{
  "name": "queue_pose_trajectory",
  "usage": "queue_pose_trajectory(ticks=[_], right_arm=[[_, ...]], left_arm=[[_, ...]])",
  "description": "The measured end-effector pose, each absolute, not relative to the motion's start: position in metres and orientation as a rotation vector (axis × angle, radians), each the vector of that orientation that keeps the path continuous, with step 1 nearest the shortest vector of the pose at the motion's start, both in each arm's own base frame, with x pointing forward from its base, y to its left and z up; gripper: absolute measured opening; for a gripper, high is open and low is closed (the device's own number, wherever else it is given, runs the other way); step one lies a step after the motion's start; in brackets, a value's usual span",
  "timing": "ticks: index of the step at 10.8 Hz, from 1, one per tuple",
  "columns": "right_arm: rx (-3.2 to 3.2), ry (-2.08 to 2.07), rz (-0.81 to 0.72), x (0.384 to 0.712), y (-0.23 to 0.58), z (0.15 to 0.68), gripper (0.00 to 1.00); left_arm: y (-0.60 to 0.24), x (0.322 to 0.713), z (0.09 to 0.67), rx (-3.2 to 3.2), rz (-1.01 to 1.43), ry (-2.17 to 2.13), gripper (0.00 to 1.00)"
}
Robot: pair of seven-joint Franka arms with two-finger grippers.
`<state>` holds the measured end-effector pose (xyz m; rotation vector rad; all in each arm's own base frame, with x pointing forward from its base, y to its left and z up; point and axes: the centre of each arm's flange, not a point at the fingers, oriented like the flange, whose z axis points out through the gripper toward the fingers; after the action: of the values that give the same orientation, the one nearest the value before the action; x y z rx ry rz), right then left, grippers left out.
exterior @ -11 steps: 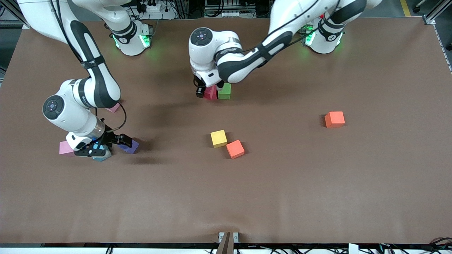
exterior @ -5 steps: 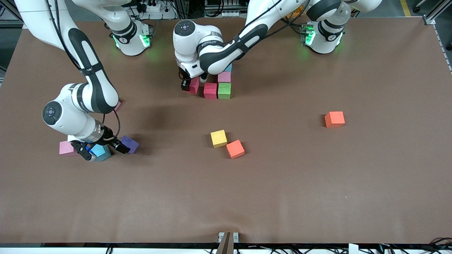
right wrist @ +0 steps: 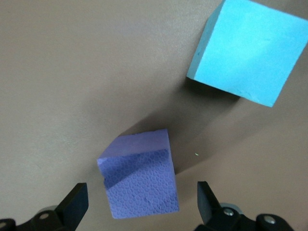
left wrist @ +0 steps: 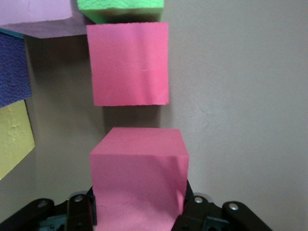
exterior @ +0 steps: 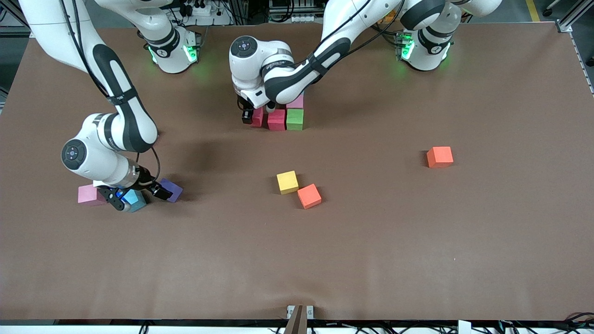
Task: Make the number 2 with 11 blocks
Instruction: 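Grasp the purple cube with the right gripper while the left releases pink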
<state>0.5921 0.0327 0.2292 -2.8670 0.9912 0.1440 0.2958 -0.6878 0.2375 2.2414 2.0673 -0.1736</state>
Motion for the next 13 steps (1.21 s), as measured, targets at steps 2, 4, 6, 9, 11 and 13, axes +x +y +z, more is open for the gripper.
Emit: queue_pose_trajectory(ticks=[2, 4, 6, 9, 11, 13], right_arm=[[-2.871, 0.992, 0.166, 0.59, 0.033, 0.224, 1.0], [-2.874, 0.992, 0.175, 0.59, 0.033, 0.22, 1.0], [-2.876, 0.992, 0.181, 0.594, 0.034, 0.213, 1.0], [-2.88, 0.982, 0.179, 0.604, 0.038, 0.204, 0.98], [-2.908, 0.952, 0.18, 0.606, 0.042, 0.198, 0.82], [-2.921, 0.938, 0.178, 0.607, 0.042, 0.197, 0.67]], left_arm=[[-0.688, 0.293, 0.232, 2.242, -0.195, 2.089, 0.6], [-0.689, 0.287, 0.223, 2.253, -0.212, 2.108, 0.6], [-0.687, 0.285, 0.213, 2.265, -0.215, 2.131, 0.6], [-0.683, 0.289, 0.207, 2.272, -0.197, 2.155, 0.6], [-0.678, 0.298, 0.203, 2.262, -0.171, 2.17, 0.6], [-0.675, 0.302, 0.201, 2.258, -0.16, 2.177, 0.6]])
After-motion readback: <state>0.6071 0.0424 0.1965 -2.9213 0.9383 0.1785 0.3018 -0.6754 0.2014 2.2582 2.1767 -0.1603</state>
